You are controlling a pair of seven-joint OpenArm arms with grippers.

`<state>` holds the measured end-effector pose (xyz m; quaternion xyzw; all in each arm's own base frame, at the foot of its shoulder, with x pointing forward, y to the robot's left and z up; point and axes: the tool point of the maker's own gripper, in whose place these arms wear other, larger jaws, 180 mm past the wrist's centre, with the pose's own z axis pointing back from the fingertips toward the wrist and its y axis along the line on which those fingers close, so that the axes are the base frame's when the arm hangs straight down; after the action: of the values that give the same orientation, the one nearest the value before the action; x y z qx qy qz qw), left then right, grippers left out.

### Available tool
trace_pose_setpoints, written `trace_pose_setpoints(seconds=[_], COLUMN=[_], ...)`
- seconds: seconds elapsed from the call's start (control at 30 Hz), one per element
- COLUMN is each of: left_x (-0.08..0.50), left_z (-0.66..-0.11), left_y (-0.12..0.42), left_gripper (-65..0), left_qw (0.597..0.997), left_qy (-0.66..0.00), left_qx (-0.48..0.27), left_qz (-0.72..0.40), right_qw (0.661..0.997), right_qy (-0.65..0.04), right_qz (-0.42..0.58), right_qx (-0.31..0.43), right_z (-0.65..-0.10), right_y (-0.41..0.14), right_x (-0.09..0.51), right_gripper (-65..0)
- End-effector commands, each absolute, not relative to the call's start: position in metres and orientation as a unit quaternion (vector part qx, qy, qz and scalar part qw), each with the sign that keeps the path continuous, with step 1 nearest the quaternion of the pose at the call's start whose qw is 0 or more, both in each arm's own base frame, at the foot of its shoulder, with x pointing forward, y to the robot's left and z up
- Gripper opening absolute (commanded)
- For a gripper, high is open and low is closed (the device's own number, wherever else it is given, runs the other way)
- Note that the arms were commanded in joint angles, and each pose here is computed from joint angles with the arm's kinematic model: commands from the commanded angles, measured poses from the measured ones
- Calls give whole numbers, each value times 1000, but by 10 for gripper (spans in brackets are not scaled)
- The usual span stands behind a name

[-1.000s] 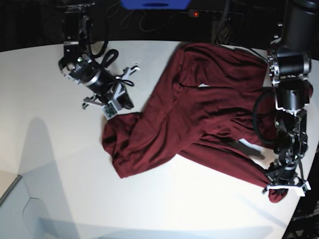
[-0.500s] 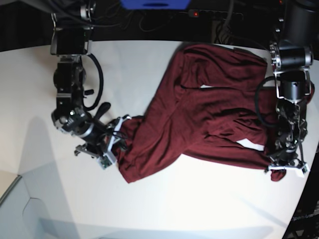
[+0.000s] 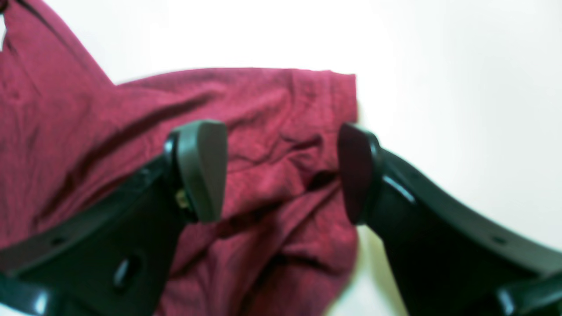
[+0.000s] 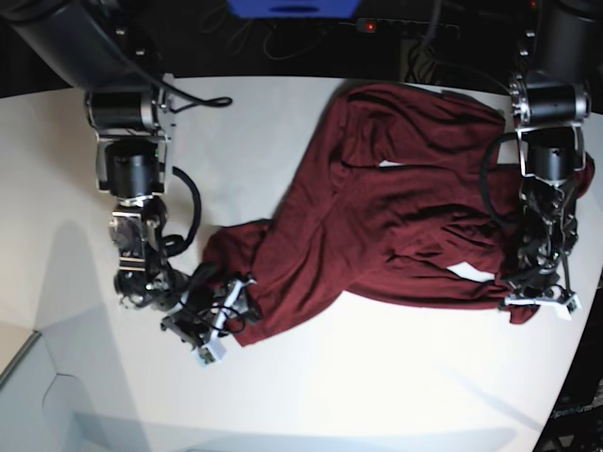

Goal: Layout the t-shirt on the table in an organized manner, then fold the t-shirt properly
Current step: 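Release the right gripper and regrasp the shirt edge nearby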

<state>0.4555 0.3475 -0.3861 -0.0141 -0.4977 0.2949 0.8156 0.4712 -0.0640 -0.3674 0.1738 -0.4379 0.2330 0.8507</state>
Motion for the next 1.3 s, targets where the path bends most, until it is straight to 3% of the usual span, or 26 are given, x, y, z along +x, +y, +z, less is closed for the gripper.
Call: trace_pose_setpoints(seconds=[0.0, 0.13, 0.33, 0.6, 0.73, 1.0, 1.27], left_x=[466, 458, 454, 446, 445, 444, 445], left_z=[-364, -373, -379, -388, -388, -390, -382], left_y=[356, 356, 357, 356, 356, 357, 368], left_gripper=[-648, -648, -648, -648, -648, -648, -648], left_qw=[800, 805, 808, 812, 813, 814, 810], left_qy=[-525, -517, -512, -505, -504, -502, -509], left_qx=[-12, -9, -7, -4, -4, -3, 5], left_qz=[291, 291, 292, 292, 292, 293, 292], right_qw=[830, 824, 833, 835, 834, 824, 810], right_qy=[-476, -490, -524, -527, -526, -541, -565], right_qz=[225, 203, 106, 78, 78, 76, 78], right_qx=[182, 198, 140, 139, 148, 151, 134], right_z=[-341, -346, -357, -374, -374, -367, -354], right_y=[-63, -61, -93, -94, -83, -81, -97], right_x=[489, 493, 510, 507, 506, 509, 505], right_gripper=[-253, -254, -254, -264, -351, -650, -650])
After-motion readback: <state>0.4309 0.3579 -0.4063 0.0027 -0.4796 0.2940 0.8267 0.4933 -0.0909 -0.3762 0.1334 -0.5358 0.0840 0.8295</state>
